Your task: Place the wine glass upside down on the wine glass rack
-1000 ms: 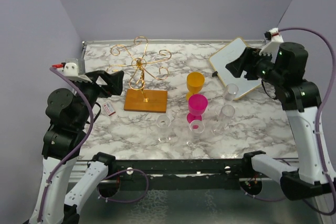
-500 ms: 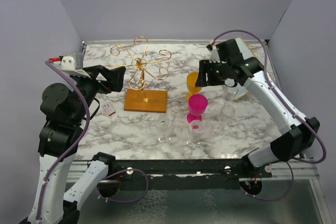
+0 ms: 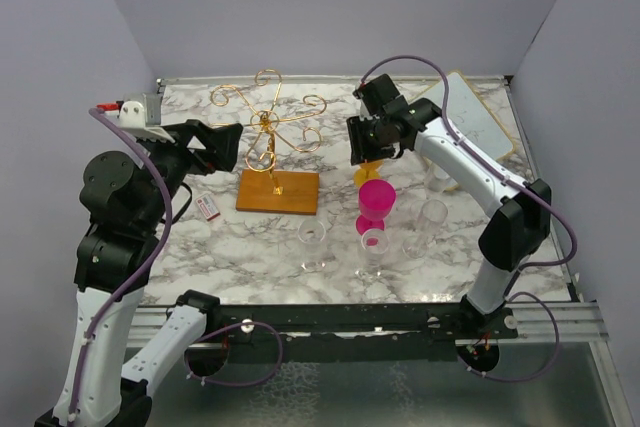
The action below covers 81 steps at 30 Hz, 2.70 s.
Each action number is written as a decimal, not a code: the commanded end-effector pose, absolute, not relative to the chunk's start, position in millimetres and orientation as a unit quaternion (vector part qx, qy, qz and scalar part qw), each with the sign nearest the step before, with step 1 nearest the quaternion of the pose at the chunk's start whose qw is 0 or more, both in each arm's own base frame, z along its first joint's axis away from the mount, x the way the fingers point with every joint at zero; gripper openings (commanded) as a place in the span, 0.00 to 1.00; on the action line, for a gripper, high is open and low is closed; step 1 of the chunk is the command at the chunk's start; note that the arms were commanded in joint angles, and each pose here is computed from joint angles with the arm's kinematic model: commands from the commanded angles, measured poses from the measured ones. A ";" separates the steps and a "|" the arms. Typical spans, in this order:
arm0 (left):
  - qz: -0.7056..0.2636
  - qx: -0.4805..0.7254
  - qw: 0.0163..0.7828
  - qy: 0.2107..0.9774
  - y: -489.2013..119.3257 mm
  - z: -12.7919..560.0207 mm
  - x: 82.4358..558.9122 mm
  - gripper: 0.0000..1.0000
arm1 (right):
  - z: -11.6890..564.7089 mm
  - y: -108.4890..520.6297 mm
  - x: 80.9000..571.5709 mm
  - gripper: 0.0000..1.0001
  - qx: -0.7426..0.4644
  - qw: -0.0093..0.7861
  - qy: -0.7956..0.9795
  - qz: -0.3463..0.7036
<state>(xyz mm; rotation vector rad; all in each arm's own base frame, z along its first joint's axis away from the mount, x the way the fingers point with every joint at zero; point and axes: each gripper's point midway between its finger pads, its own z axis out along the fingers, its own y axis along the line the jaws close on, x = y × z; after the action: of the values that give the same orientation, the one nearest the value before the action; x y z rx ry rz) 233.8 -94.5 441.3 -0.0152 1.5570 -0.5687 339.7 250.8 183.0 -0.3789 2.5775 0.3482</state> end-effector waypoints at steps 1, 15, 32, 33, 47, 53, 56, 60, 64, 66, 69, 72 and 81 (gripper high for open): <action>-0.263 -0.001 0.694 0.670 -94.4 464.1 226.4 0.99 | 206.9 252.3 356.3 0.43 -0.140 0.295 0.938 0.112; -0.262 -0.005 0.698 0.667 -93.0 469.1 227.1 0.99 | 183.4 240.5 382.2 0.44 -0.119 0.326 0.936 0.053; -0.281 0.002 0.695 0.662 -99.9 480.4 226.7 0.99 | 188.0 250.9 392.8 0.01 -0.191 0.344 0.918 0.058; -0.283 0.002 0.694 0.662 -101.0 481.4 227.5 0.99 | 195.9 250.5 393.3 0.01 -0.189 0.356 0.913 0.061; -0.412 0.048 0.620 0.666 -161.9 496.9 262.8 0.97 | 371.6 239.2 380.2 0.01 -0.102 0.614 0.760 0.188; -0.522 0.032 0.563 0.640 -198.8 511.8 283.2 0.96 | 441.7 232.2 361.4 0.01 -0.040 0.696 0.662 0.276; -0.564 -0.002 0.536 0.628 -217.7 516.3 293.0 0.95 | 466.1 229.1 351.6 0.01 -0.013 0.715 0.623 0.317; -0.624 -0.042 0.485 0.611 -255.0 522.3 299.9 0.92 | 497.2 223.9 341.5 0.01 0.019 0.733 0.577 0.361; -0.639 -0.087 0.457 0.612 -282.7 517.1 314.4 0.90 | 523.0 218.1 331.5 0.01 0.041 0.741 0.542 0.394; -0.646 -0.115 0.450 0.606 -290.5 513.9 322.2 0.88 | 533.7 216.4 326.7 0.01 0.044 0.744 0.529 0.406; -0.659 -0.153 0.441 0.589 -299.5 512.5 335.6 0.86 | 544.3 217.4 320.2 0.01 0.043 0.742 0.517 0.424; -0.676 -0.168 0.444 0.563 -306.0 523.7 343.3 0.82 | 545.5 222.5 314.2 0.01 0.035 0.731 0.517 0.444; -0.671 -0.244 0.444 0.541 -313.2 520.8 360.2 0.68 | 541.6 230.8 299.1 0.01 0.023 0.704 0.516 0.487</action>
<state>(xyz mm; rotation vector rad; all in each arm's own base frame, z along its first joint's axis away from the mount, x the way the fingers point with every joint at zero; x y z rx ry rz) 353.0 -327.9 489.5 -0.4660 1.4954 -1.6274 322.8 229.9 520.4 0.0758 1.2156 0.9787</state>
